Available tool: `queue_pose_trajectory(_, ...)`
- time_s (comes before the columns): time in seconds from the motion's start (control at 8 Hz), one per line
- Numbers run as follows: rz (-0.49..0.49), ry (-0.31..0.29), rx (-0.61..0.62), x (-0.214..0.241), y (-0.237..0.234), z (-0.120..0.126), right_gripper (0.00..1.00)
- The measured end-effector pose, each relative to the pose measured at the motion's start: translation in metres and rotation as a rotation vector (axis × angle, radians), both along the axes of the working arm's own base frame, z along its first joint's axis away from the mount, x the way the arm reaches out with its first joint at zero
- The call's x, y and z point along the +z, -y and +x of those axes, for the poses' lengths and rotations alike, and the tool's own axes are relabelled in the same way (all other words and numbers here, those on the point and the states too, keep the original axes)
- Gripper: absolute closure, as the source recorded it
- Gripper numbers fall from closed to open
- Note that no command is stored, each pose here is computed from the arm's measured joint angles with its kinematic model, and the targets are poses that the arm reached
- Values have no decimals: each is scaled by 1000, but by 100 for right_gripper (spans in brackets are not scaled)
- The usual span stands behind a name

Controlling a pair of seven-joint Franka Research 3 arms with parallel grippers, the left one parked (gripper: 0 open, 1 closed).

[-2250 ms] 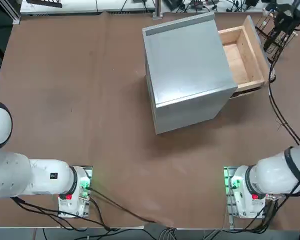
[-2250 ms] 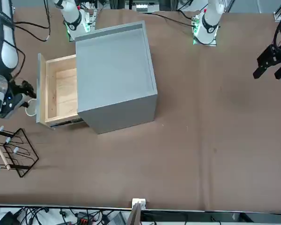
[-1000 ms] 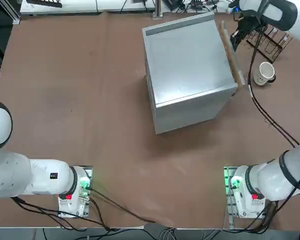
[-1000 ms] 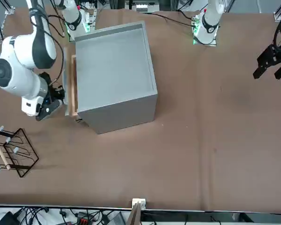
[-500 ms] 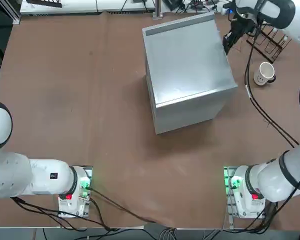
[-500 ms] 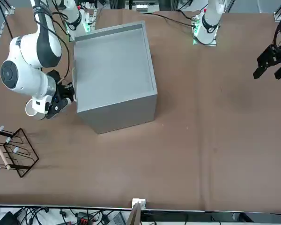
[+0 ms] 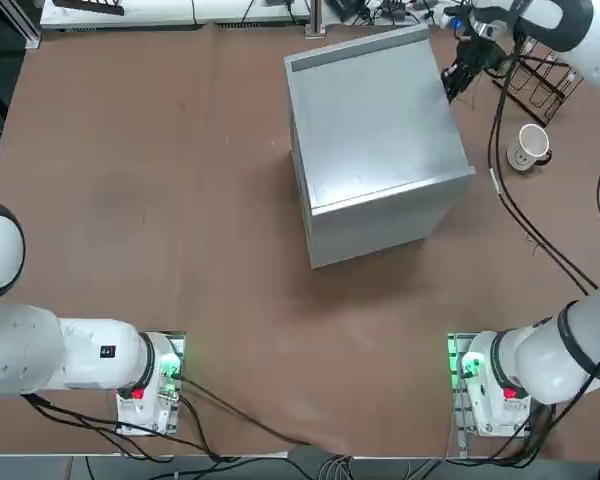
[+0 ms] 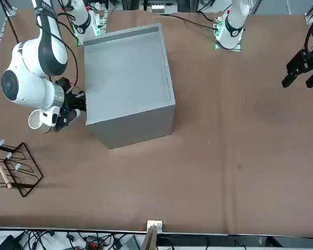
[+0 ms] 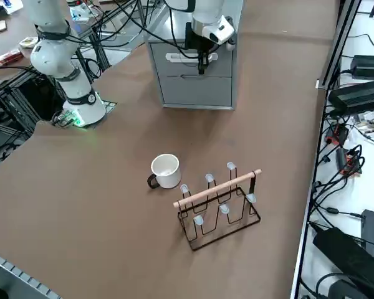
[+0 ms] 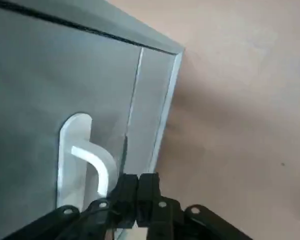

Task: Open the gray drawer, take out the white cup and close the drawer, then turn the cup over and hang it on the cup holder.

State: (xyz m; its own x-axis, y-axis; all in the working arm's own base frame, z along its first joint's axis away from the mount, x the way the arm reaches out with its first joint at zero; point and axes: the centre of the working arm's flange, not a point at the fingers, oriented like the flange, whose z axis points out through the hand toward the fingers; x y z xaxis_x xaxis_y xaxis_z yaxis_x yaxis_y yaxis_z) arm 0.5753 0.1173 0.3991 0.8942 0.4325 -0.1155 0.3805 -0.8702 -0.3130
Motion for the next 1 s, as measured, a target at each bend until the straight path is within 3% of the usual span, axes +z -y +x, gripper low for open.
queue_pose_trajectory(0.25, 5, -5, -21, 0, 1, 0, 97)
queue_pose_trajectory(0.5, -6, 35, -11, 16, 0, 8, 98)
queue_pose_trajectory(0.75, -44, 102, 32, 81, -9, 21, 96)
queue_pose_trajectory(1.0, -102, 161, 29, 140, 5, 29, 88)
